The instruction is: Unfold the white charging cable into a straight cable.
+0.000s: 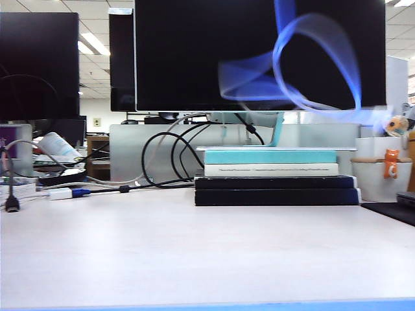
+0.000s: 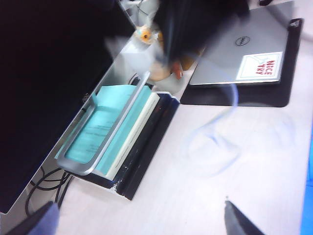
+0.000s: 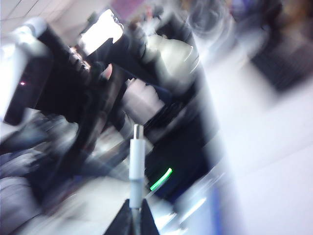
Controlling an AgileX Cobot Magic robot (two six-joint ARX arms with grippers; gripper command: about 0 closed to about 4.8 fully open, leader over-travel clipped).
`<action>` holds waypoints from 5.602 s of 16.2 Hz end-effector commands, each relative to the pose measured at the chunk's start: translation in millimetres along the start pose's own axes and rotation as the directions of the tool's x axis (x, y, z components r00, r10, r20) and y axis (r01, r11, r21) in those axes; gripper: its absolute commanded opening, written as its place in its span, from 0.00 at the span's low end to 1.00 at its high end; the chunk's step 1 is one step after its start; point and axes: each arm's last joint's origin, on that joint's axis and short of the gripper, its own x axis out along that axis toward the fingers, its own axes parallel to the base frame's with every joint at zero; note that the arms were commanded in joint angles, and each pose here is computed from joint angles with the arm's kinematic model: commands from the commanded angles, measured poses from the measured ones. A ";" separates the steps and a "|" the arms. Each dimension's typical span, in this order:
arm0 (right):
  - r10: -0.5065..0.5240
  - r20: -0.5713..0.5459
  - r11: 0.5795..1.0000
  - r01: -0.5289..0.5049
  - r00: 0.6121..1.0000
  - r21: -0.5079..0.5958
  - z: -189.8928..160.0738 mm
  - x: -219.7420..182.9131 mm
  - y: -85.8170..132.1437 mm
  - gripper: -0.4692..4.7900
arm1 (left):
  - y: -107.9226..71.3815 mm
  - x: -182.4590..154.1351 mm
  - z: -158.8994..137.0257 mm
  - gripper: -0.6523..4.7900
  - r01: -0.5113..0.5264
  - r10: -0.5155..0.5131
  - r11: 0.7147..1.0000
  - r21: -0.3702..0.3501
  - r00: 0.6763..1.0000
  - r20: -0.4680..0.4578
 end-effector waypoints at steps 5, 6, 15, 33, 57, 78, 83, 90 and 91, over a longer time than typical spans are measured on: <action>-0.300 0.190 0.953 0.285 0.935 0.104 2.6 -13.1 -13.5 0.08 | -1.4 1.9 -1.6 1.00 0.014 -0.015 0.999 -0.032 1.000 -0.025; -0.189 0.115 0.981 0.181 0.975 0.075 1.2 -11.7 -11.6 0.08 | -1.6 2.3 -1.7 1.00 0.016 -0.017 0.999 -0.039 0.999 -0.027; -0.089 0.094 0.993 0.095 0.992 -0.064 7.1 -6.9 -2.4 0.08 | -2.3 5.7 -2.5 1.00 0.016 -0.018 0.999 -0.037 0.999 -0.041; 0.059 0.223 0.983 -0.018 0.973 -0.181 91.0 -5.3 95.9 0.08 | -0.4 95.1 55.2 0.77 0.261 -0.057 0.936 -0.235 0.774 0.630; 0.176 0.195 0.914 -0.086 0.965 -0.398 94.3 -26.2 200.2 0.08 | -13.2 182.6 -34.8 0.33 0.044 -0.059 0.986 -0.162 0.994 -0.087; 0.104 0.086 0.970 -0.082 0.991 -0.227 102.6 -5.2 69.8 0.09 | 46.7 30.8 24.9 1.00 -0.143 0.162 0.958 -0.250 0.985 0.059; -0.076 0.128 0.988 0.092 0.989 -0.122 71.9 -10.1 -1.8 0.08 | 57.8 -49.4 -12.5 1.00 -0.353 0.341 0.872 -0.338 0.935 -0.096; -0.462 0.011 0.887 0.462 0.887 -0.003 26.9 -11.0 -40.6 0.08 | 48.1 -28.1 -29.0 1.00 -0.234 0.217 0.891 -0.389 0.972 -0.086; -0.468 -0.018 0.883 0.469 0.883 0.036 22.6 -10.9 -41.2 0.13 | 48.0 -27.3 -28.8 1.00 -0.220 0.208 0.884 -0.412 0.975 -0.073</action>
